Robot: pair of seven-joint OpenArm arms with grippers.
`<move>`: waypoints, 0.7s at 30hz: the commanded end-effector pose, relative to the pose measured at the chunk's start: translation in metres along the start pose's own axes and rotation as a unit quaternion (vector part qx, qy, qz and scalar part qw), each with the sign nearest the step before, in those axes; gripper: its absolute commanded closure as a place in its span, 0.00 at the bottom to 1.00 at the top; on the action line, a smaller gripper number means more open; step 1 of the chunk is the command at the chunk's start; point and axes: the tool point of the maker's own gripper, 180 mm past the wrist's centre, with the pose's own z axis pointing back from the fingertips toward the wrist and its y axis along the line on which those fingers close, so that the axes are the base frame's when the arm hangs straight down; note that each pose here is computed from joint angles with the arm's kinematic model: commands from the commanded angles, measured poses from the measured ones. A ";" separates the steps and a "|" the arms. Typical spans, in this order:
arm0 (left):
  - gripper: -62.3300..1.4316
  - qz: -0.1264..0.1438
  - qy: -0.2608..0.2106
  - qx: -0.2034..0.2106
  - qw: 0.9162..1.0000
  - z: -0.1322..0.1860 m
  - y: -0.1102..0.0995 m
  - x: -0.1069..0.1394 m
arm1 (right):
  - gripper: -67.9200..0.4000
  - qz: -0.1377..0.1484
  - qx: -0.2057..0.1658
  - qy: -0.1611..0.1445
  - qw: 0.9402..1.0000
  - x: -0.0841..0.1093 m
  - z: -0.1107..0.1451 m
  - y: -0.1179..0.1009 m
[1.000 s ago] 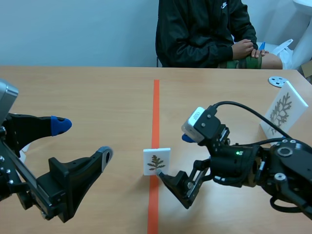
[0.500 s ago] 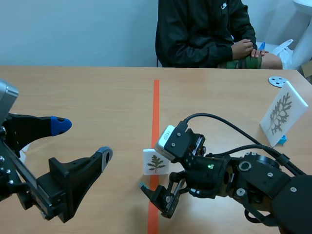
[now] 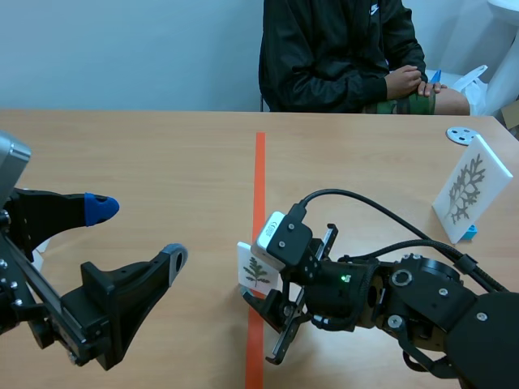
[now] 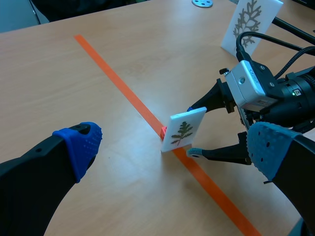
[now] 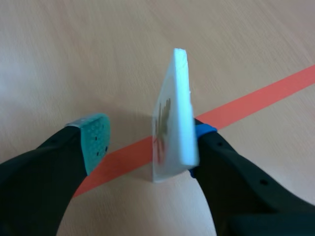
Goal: Sort the leaf by its shape. The table is split by an orange tape line. A compound leaf with several leaflets goes to the left side, a simple leaf with one blade goes to the right side. Return to the home posture when a red brick is placed on the table.
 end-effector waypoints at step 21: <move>0.00 -0.001 -0.016 0.000 1.000 0.000 0.001 0.008 | 0.97 0.005 -0.011 -0.013 1.000 0.011 0.001 -0.011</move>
